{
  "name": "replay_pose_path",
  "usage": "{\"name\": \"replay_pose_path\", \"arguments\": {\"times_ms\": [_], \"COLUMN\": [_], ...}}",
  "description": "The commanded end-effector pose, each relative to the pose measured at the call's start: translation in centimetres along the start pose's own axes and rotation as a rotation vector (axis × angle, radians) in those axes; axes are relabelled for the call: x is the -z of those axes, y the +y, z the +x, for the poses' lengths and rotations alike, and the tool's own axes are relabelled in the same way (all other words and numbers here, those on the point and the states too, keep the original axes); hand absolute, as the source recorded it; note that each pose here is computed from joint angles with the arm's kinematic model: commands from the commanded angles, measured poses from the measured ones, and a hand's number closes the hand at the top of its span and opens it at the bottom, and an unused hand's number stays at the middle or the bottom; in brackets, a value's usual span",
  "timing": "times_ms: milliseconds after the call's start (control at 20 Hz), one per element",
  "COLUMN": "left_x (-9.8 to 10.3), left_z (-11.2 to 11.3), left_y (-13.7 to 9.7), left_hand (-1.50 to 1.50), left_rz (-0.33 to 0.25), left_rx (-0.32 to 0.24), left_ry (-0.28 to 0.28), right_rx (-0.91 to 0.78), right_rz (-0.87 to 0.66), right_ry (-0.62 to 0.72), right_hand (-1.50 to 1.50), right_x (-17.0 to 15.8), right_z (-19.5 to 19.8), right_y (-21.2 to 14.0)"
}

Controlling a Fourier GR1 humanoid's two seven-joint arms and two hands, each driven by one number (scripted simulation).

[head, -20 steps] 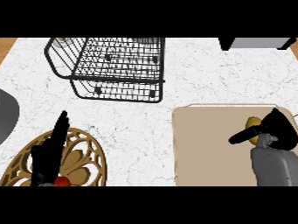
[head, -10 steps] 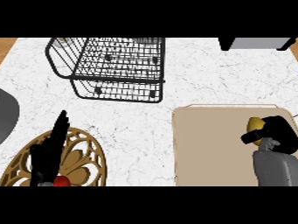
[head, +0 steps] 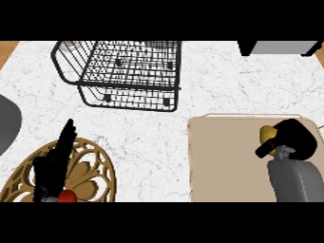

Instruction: Pick the lemon from the tray and place it in the tiered basket

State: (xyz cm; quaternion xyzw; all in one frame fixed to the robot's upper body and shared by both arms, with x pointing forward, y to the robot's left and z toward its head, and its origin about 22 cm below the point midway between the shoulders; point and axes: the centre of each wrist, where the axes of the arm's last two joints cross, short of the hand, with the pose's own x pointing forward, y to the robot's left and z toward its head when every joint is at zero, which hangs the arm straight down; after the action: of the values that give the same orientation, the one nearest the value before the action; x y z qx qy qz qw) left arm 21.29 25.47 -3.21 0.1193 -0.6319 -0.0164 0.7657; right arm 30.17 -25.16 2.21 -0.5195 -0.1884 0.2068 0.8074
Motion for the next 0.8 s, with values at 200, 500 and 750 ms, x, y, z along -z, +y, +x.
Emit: {"name": "replay_pose_path", "arguments": {"times_ms": [200, 500, 750], "left_x": [-0.5, -0.3, 0.0], "left_z": [-0.7, -2.5, -0.9], "left_y": [-2.0, -0.9, -1.0], "left_hand": [0.00, 0.00, 0.00], "left_rz": [-0.071, 0.001, -0.012], "left_rx": [-0.006, 0.001, -0.020], "left_ry": [0.038, 0.075, 0.079], "right_rx": [-0.370, -0.173, 0.182], "right_rz": [0.113, 0.076, 0.058], "right_ry": [-0.807, -1.006, -1.058], "right_hand": [1.50, 1.50, 1.50], "right_x": [-8.7, -11.4, -13.3], "right_z": [6.9, 8.2, 7.2], "right_y": [3.5, 0.7, -7.4]}}
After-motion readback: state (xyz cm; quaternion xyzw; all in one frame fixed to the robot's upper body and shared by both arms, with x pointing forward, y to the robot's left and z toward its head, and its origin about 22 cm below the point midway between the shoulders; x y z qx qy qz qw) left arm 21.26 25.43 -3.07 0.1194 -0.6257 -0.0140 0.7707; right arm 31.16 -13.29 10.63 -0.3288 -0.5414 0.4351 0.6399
